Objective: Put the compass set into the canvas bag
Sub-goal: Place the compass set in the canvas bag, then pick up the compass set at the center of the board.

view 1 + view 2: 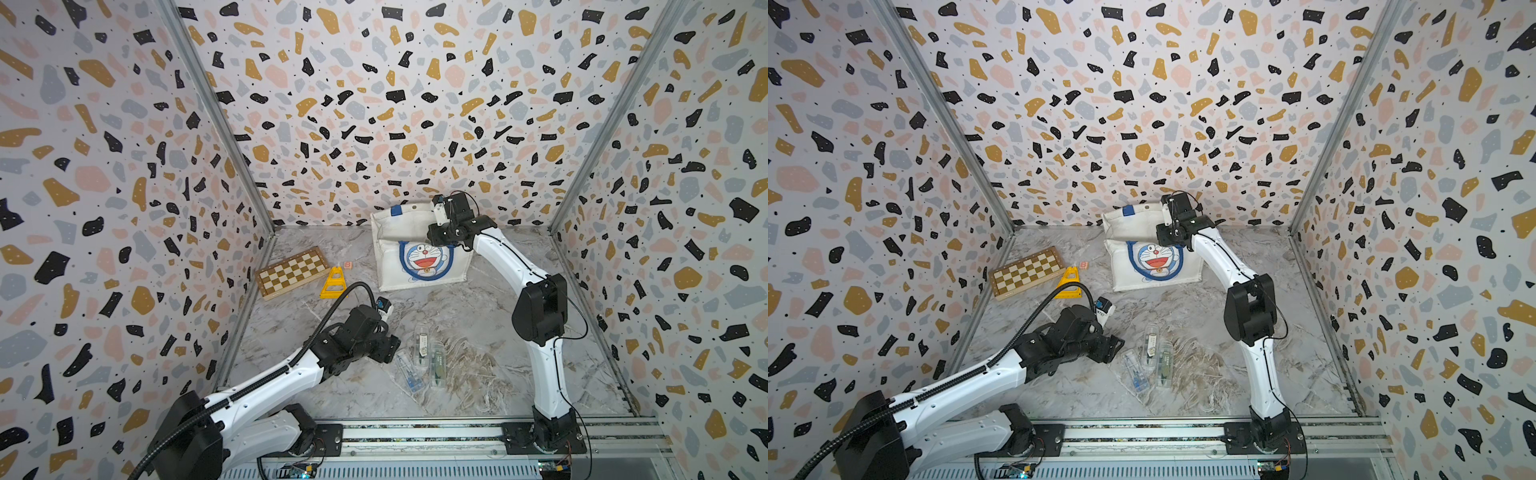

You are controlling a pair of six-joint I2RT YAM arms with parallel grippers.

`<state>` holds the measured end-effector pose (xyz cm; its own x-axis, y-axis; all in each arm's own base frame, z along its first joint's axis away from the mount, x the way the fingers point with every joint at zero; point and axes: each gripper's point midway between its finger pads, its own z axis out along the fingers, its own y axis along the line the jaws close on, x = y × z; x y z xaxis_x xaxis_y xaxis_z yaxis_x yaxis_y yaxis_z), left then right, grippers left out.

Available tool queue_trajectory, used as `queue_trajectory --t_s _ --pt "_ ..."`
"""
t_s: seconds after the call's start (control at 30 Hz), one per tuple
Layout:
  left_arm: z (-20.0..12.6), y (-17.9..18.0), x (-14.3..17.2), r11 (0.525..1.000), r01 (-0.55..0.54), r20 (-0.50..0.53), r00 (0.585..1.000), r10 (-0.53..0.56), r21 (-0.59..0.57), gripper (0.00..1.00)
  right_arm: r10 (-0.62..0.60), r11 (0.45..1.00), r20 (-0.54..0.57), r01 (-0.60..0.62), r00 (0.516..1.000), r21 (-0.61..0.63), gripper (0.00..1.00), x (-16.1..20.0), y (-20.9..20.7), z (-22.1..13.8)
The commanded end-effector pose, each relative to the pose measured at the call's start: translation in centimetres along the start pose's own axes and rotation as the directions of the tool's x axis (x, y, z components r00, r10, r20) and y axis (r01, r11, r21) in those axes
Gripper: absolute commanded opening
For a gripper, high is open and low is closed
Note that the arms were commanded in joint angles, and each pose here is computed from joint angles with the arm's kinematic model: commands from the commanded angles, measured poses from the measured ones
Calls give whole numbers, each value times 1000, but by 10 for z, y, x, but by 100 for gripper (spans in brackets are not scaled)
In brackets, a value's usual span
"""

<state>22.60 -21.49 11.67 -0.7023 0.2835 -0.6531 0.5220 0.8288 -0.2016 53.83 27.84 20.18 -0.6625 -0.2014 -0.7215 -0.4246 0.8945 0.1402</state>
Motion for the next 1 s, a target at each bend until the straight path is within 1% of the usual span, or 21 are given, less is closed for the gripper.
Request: queue_trajectory --t_s 0.0,0.07,0.17,0.27,0.3,0.4,0.47,0.57,0.63,0.7,0.77,0.83,0.9,0.97 --pt "-3 -1 -9 1000 16 19 1000 -16 7 78 -14 1000 101 15 995 -8 41 -38 8 -43" --pt "-4 -1 -9 1000 19 18 1000 -19 5 78 -16 1000 134 18 991 -8 45 -49 10 -58" --pt "-5 -1 -9 1000 26 20 999 -26 7 78 -19 1000 199 22 980 -13 48 -72 15 -89" --pt "-8 -1 -11 1000 30 29 999 -30 5 78 -26 1000 274 30 961 -9 50 -92 22 -129" --pt "-9 3 -11 999 43 37 998 -43 -12 78 -29 999 298 32 954 -8 51 -97 25 -143" --pt "-12 7 -10 997 68 58 996 -66 -32 78 -36 999 364 42 931 -8 52 -102 32 -182" --pt "-13 7 -9 996 80 60 995 -79 -30 78 -32 999 387 39 921 -11 52 -93 35 -200" --pt "-13 8 -5 994 106 53 993 -104 -27 78 -6 999 428 20 904 -27 54 -68 35 -224" --pt "-13 9 -3 991 131 44 991 -129 -35 78 22 998 454 6 891 -60 56 -40 36 -232" --pt "-13 13 2 985 164 27 986 -163 -59 77 60 997 471 -28 880 -74 59 -4 30 -233" --pt "-14 20 7 975 199 5 980 -200 -101 75 92 995 480 -63 872 -74 60 31 21 -227" --pt "-13 22 12 971 208 -21 977 -212 -120 74 118 993 452 -98 884 -67 61 67 13 -212" --pt "-11 23 17 965 224 -48 971 -233 -137 74 126 992 403 -111 906 -61 60 104 8 -194" --pt "-9 23 22 958 250 -67 963 -261 -139 74 141 990 365 -128 920 -59 60 133 4 -177"
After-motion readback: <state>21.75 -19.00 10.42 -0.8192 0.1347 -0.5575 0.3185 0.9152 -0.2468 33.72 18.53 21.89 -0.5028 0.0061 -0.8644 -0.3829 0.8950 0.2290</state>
